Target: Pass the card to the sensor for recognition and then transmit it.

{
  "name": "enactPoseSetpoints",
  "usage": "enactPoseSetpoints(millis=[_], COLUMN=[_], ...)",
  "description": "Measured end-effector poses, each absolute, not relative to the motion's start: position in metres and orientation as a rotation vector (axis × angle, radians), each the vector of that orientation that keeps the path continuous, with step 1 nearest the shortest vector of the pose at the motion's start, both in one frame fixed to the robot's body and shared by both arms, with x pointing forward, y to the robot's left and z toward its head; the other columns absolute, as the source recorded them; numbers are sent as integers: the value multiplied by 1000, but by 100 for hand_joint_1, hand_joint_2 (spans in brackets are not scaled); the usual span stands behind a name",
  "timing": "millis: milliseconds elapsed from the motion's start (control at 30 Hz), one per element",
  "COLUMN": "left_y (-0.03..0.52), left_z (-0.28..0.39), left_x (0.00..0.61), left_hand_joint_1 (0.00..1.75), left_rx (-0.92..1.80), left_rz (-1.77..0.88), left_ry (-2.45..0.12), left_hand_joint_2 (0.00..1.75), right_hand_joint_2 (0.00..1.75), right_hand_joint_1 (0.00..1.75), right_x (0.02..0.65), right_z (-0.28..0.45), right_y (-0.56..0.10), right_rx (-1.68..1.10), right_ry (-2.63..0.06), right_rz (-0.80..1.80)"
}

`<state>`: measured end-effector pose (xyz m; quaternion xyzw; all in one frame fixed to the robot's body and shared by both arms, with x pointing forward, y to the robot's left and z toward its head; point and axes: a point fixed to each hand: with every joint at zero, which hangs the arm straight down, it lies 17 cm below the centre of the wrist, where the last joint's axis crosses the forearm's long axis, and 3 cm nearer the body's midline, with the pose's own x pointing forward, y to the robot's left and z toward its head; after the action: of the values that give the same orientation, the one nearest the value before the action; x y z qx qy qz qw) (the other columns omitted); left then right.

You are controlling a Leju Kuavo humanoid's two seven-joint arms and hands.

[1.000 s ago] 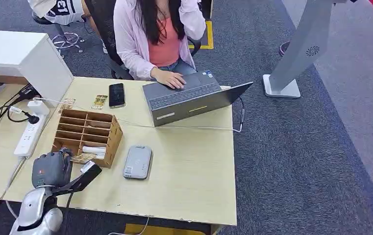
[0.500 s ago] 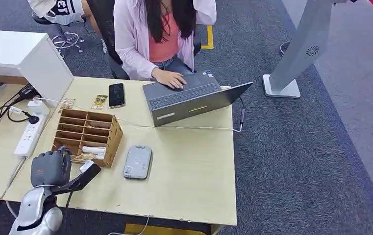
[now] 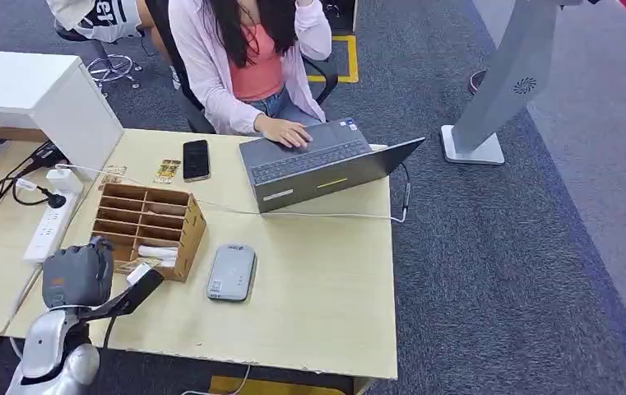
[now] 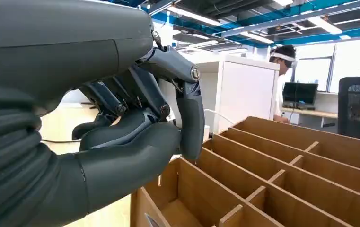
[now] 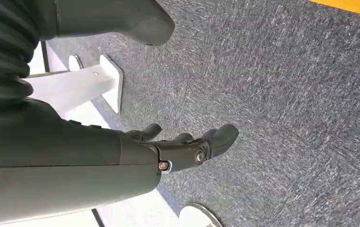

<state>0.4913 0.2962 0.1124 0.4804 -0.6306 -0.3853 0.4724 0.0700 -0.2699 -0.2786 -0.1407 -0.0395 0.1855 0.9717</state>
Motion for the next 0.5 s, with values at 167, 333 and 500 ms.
enactPoseSetpoints(millis=[167,333,500], left_y=[296,296,296], left_z=[113,115,116], left_x=[491,491,491], left_hand_joint_1=[175,175,175], left_rx=[1177,1179,1180], left_rz=[-942,-940,-939], left_ry=[-1545,-1549,-1551], left_hand_joint_2=[175,175,175], right_hand_joint_2=[175,175,175], right_hand_joint_1=[0,0,0], right_x=[69,69,70], right_z=[-279,-279,-279], right_y=[-270,-270,-270], right_rx=[-284,-284,-285], right_ry=[-77,-77,-77], right_rz=[374,374,374])
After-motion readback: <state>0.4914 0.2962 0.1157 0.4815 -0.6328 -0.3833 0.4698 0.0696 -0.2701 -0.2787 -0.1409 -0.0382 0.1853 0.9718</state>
